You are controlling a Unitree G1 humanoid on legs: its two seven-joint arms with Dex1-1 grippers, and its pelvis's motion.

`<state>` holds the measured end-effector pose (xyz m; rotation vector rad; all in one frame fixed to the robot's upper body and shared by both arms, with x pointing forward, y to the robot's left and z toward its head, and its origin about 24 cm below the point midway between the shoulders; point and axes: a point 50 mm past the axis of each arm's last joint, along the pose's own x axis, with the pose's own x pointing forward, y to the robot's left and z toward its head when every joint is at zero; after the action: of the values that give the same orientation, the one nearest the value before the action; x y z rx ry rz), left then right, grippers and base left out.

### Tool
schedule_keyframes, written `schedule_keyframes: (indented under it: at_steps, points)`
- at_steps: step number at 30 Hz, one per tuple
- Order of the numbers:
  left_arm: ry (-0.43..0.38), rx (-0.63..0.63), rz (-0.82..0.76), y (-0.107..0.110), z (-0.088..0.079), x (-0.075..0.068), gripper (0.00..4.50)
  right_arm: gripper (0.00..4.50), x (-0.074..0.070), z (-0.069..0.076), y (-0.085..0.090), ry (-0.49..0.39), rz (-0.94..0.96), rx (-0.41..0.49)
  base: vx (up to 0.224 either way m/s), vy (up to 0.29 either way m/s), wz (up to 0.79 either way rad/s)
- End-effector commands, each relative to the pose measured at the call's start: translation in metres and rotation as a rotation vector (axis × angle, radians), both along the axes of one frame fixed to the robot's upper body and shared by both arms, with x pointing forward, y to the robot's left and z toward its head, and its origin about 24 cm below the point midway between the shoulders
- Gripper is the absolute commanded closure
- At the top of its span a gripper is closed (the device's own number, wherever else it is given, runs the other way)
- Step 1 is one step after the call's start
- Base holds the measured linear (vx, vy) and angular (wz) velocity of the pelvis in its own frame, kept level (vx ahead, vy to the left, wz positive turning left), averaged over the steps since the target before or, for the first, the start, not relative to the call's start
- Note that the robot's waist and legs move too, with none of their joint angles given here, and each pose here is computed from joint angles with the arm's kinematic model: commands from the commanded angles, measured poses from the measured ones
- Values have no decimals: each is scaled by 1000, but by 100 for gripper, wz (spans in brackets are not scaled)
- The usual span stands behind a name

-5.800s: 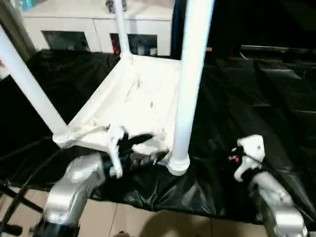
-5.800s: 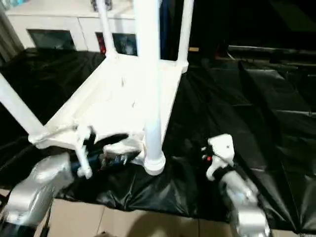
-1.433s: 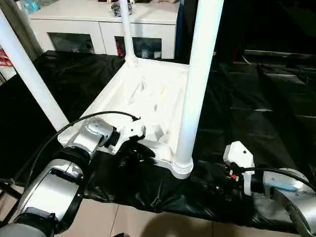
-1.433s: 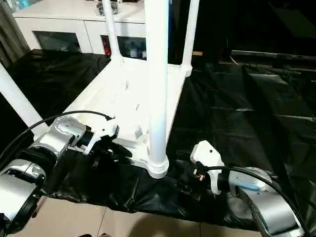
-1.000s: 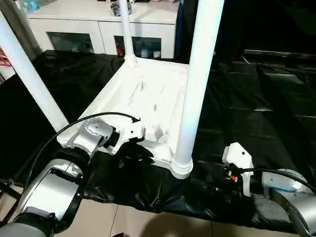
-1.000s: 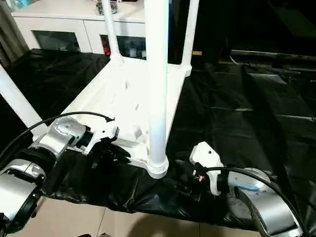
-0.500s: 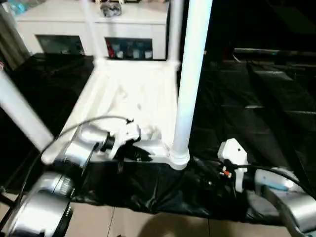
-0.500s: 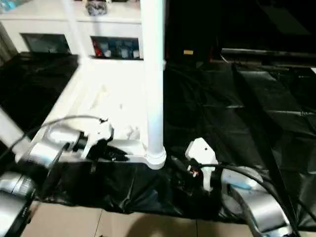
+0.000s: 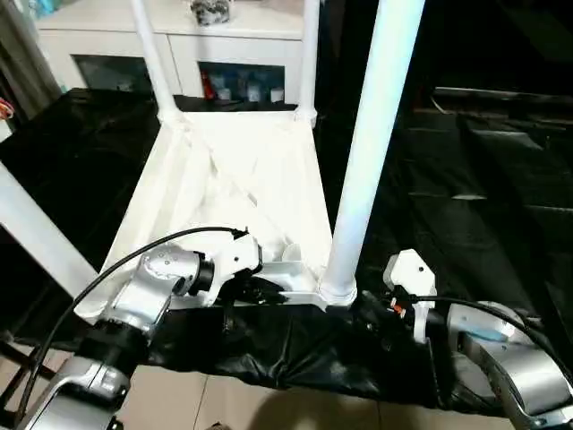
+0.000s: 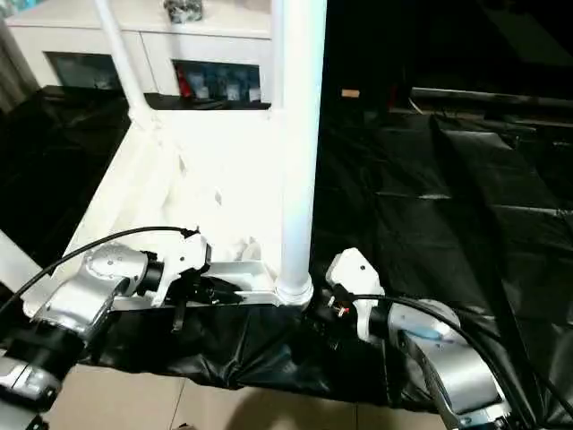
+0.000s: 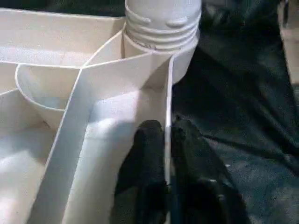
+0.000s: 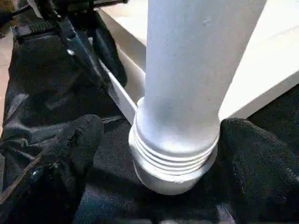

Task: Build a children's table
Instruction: Rotate leg to tighten

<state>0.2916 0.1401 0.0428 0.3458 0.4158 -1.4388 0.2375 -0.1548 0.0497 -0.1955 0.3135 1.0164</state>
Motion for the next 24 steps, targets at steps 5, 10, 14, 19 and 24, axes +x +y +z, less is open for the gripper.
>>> schedule_keyframes:
  at_steps: [5,10,14,19,24]
  points:
    - [38,54,20,12,-6,-4,374,0,3,2,-3,-17,17,-20,0,0,0]
    - [49,63,30,16,-7,-3,374,0,3,2,-3,-20,24,-25,0,0,0]
    - [64,67,26,17,-7,-1,398,0,4,3,-3,-23,32,-30,0,0,0]
    - [89,61,15,16,-7,-1,444,0,5,4,-2,-27,35,-28,0,0,0]
    - [120,51,16,16,-9,-2,447,0,7,3,-2,-28,33,-25,0,0,0]
